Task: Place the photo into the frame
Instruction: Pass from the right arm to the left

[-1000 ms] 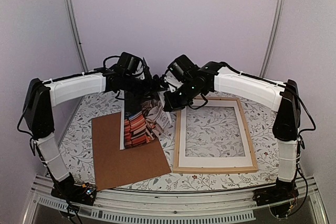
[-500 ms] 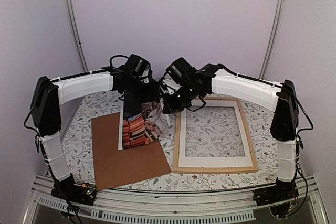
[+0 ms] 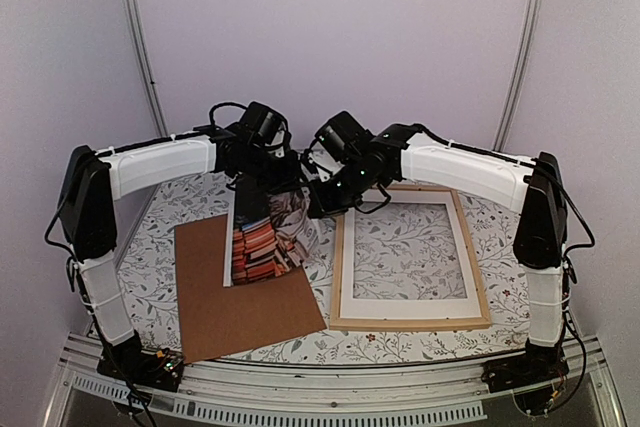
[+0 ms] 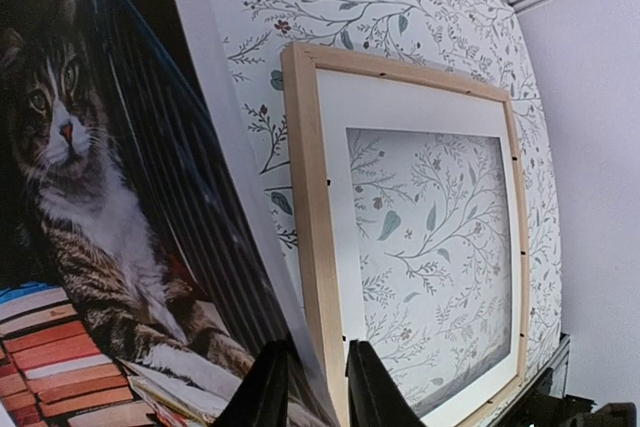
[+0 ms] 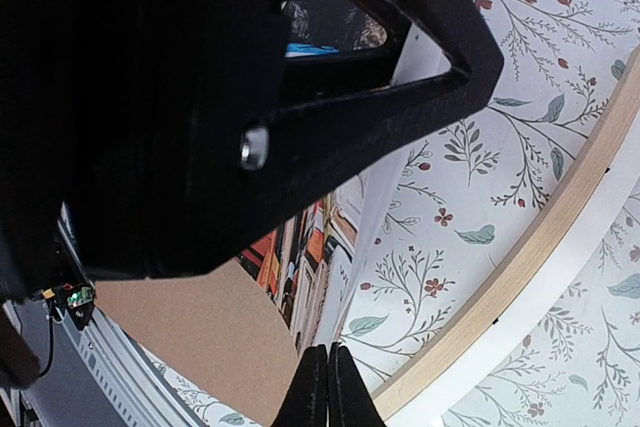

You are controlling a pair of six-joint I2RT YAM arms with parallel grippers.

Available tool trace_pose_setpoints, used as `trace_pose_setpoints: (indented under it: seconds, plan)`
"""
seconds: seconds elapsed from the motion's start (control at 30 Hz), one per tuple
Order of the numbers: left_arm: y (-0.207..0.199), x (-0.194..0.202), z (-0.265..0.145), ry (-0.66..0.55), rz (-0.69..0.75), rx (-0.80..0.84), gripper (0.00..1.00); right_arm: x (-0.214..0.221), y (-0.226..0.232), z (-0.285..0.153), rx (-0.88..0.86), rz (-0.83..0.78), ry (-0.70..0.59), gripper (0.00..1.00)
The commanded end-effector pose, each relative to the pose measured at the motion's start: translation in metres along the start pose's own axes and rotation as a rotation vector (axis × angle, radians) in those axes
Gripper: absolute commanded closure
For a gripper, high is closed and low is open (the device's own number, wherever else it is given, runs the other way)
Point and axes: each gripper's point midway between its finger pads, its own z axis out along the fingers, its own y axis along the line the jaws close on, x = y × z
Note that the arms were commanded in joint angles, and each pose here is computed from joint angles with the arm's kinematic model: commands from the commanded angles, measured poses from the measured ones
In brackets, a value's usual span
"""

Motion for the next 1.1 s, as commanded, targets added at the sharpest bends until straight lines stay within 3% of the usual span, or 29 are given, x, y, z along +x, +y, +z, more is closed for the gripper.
trace_pose_setpoints:
  seconds: [0.0, 0.47, 0.57, 0.7, 0.8, 1.07]
  plan:
    - [-0.010, -0.001, 0.001, -0.005, 0.019, 0.016, 0.78, 0.002, 0.009, 0.008, -0.032, -0.003, 0.002, 0.97]
    - [-0.019, 0.000, 0.001, 0.005, -0.001, 0.068, 0.97, 0.012, 0.023, 0.017, -0.098, -0.003, 0.024, 0.88]
    - [-0.019, -0.001, -0.001, 0.003, 0.000, 0.071, 1.00, 0.012, 0.027, 0.013, -0.123, -0.005, 0.015, 0.78]
    - [-0.019, -0.005, -0.008, -0.013, -0.001, 0.077, 1.00, 0.009, 0.027, 0.003, -0.125, -0.005, -0.011, 0.50]
    - [-0.019, -0.010, -0.017, -0.028, -0.004, 0.096, 1.00, 0.003, 0.028, -0.010, -0.138, -0.002, -0.043, 0.38]
    - [-0.031, -0.033, -0.059, -0.103, -0.009, 0.200, 1.00, -0.004, -0.002, -0.053, -0.131, 0.052, -0.126, 0.31]
